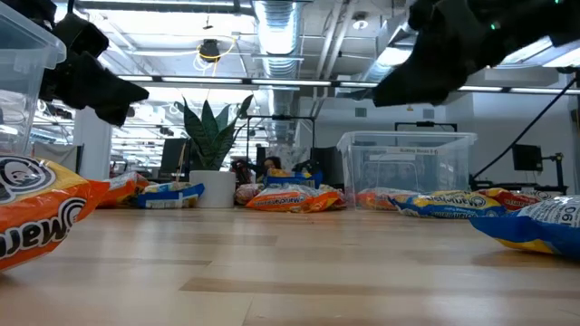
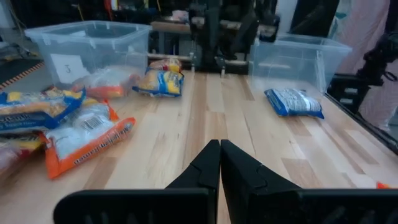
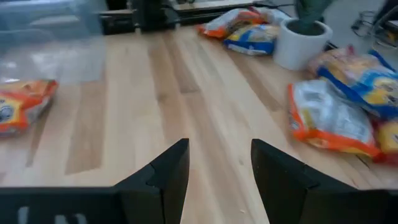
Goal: Sort Maruchan noodles
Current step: Put the orange noodle pack into the top transparent bin
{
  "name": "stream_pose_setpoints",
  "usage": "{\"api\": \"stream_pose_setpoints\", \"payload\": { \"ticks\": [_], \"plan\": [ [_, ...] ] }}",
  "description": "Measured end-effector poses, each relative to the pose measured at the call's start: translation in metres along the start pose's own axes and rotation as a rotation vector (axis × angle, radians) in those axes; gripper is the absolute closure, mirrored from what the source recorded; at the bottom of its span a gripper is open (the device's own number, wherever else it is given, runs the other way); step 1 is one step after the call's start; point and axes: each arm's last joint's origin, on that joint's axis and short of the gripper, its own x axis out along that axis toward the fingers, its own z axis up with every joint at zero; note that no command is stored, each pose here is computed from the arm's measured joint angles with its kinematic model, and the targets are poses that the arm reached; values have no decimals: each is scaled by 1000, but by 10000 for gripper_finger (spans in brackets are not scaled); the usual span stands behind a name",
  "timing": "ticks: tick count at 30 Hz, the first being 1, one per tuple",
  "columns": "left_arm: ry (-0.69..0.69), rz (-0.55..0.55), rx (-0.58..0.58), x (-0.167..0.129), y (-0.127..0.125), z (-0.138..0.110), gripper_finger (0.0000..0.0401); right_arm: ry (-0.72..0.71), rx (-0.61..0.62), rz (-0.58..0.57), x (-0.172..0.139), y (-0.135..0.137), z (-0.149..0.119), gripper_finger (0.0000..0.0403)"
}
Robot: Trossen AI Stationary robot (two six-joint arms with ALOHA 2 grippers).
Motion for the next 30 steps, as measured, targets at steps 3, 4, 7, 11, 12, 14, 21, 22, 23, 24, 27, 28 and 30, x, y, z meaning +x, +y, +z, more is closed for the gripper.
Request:
{"api": "stream_pose_setpoints", "payload": {
  "ticks": [3,4,7,11,12,14,21,22,23,24,27,28,30],
  "plan": [
    [-113,74,-34,0,2,10,401,1,42,-25,-2,-10,-6,210],
    [-141,101,-58,0,2,14,400,9,43,-34,-2,-13,-9,210],
    [-77,170,-81,1,3,22,386,-27,72,-47,-1,-18,-7,210],
    [122,364,-111,6,7,36,331,-69,100,-52,1,-21,-3,210],
    [171,428,-126,7,8,41,314,-76,104,-53,2,-21,-2,210],
    [260,562,-166,10,10,49,278,-82,108,-53,2,-21,-1,210],
    [536,951,-329,19,21,40,192,-81,107,-52,2,-21,-1,210],
    [550,993,-336,21,24,37,187,-81,107,-52,2,-21,-1,210],
    [555,1027,-335,23,26,35,183,-82,107,-51,2,-21,-1,210],
    [556,1064,-327,25,29,34,181,-82,107,-51,2,-21,-1,210],
    [554,1185,-293,29,38,29,180,-81,107,-51,2,-21,-1,210],
    [545,1214,-304,30,41,28,180,-82,108,-51,2,-21,-1,210],
    [541,1245,-323,33,46,26,180,-82,108,-51,2,-21,-1,210]
  ]
}}
